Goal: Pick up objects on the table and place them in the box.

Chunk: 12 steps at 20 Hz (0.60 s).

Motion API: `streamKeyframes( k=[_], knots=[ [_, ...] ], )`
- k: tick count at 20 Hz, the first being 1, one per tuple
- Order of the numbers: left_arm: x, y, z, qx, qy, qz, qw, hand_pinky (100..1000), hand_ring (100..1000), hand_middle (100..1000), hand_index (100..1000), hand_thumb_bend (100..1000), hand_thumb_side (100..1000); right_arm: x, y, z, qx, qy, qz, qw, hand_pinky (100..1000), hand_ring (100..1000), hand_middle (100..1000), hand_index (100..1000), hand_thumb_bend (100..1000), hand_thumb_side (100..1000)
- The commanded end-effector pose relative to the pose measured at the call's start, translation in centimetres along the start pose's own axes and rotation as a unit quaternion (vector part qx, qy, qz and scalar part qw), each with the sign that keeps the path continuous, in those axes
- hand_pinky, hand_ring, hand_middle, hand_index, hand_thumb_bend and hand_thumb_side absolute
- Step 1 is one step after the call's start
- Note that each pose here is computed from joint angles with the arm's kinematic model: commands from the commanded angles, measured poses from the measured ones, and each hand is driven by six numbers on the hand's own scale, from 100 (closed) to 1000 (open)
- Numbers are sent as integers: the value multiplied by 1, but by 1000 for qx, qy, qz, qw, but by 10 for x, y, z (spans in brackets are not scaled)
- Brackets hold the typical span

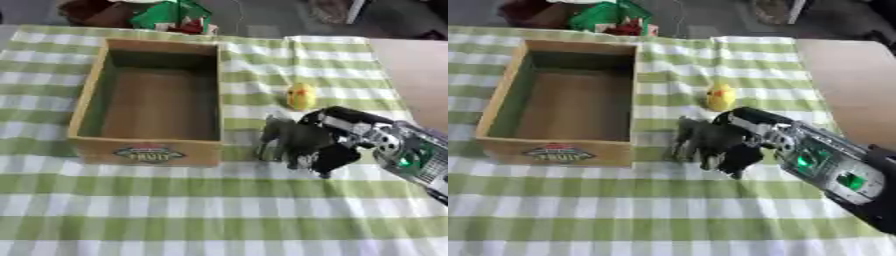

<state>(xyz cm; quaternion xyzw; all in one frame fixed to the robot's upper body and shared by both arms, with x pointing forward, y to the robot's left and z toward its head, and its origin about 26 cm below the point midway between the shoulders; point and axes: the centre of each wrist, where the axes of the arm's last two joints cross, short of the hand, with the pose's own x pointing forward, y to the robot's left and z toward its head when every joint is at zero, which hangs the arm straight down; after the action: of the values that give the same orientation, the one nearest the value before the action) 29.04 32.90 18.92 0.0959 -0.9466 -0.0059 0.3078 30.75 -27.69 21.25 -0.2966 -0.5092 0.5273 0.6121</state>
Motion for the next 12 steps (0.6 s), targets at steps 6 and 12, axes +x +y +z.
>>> streamKeyframes(
  k=[6, 12],
  knots=[
    [5, 1, -5, -2, -11, -3, 1000, 477, 571, 635, 752, 100, 888, 6, -20, 16, -35, -14, 3, 999, 540, 473, 268, 387, 100, 326],
    [5, 1, -5, -2, -11, -3, 1000, 477, 571, 635, 752, 100, 881, 12, -25, 19, -53, -28, 3, 998, 519, 419, 153, 253, 100, 348]
  ],
)
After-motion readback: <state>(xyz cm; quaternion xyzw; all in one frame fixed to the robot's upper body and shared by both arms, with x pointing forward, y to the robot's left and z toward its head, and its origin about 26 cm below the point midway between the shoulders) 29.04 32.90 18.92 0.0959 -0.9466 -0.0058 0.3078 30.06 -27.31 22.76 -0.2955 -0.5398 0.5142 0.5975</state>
